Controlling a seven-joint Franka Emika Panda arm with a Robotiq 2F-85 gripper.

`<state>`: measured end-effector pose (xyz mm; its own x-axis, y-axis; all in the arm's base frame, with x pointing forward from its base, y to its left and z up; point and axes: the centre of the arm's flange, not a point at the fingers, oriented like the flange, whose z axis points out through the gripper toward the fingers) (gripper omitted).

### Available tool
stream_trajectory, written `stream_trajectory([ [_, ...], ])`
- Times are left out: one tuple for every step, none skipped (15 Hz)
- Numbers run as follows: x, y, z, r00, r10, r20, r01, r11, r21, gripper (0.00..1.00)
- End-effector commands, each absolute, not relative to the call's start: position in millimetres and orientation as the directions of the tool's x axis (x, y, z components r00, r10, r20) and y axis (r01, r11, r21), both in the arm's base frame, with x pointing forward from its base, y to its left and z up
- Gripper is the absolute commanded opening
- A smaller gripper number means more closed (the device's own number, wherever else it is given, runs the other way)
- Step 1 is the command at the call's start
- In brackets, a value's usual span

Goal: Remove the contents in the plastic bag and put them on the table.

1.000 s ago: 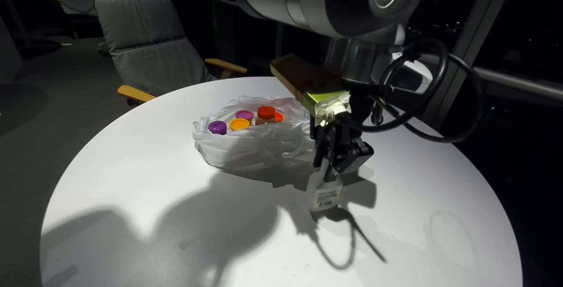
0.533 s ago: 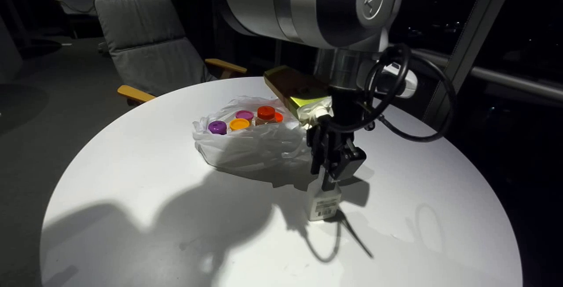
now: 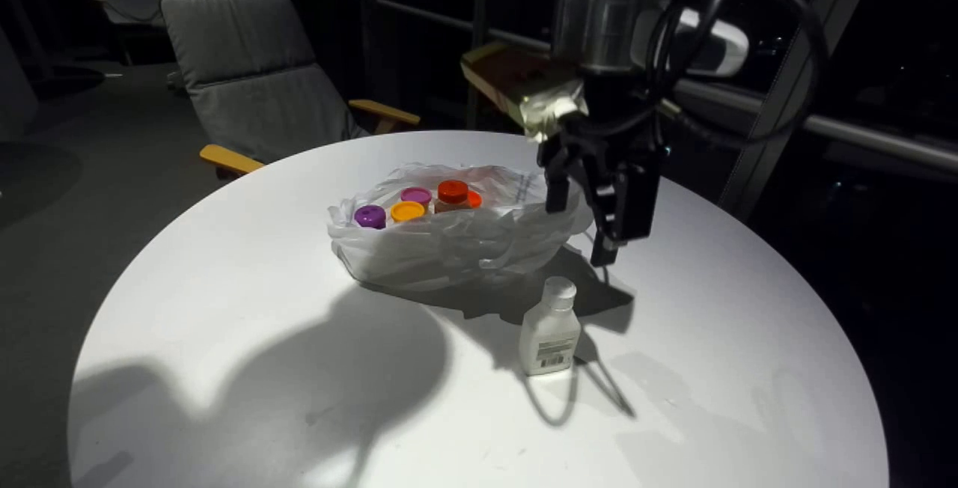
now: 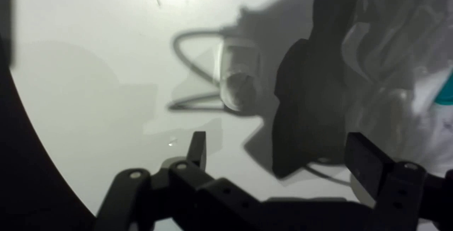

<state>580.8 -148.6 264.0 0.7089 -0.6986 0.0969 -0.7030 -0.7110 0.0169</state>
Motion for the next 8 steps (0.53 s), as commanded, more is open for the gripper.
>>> stream_trajectory([
  [607.5, -87.8, 312.6, 0.752, -0.635, 0.179, -0.639, -0.768, -0.041, 1.00],
  [615.0, -67.0, 320.1, 0.779, -0.597, 0.190, -0.600, -0.798, -0.049, 1.00],
  [628.8, -42.2, 318.2, 0.811, -0.552, 0.196, -0.554, -0.831, -0.047, 1.00],
  [639.0, -18.5, 315.7, 0.837, -0.507, 0.204, -0.509, -0.859, -0.048, 0.99],
  [647.3, 5.4, 311.6, 0.864, -0.457, 0.213, -0.458, -0.888, -0.044, 1.00],
  [656.3, 27.3, 305.5, 0.885, -0.414, 0.215, -0.417, -0.908, -0.031, 1.00],
  [663.9, 46.8, 300.7, 0.897, -0.381, 0.223, -0.384, -0.923, -0.030, 1.00],
  [673.9, 63.6, 293.8, 0.899, -0.369, 0.234, -0.370, -0.928, -0.043, 1.00],
])
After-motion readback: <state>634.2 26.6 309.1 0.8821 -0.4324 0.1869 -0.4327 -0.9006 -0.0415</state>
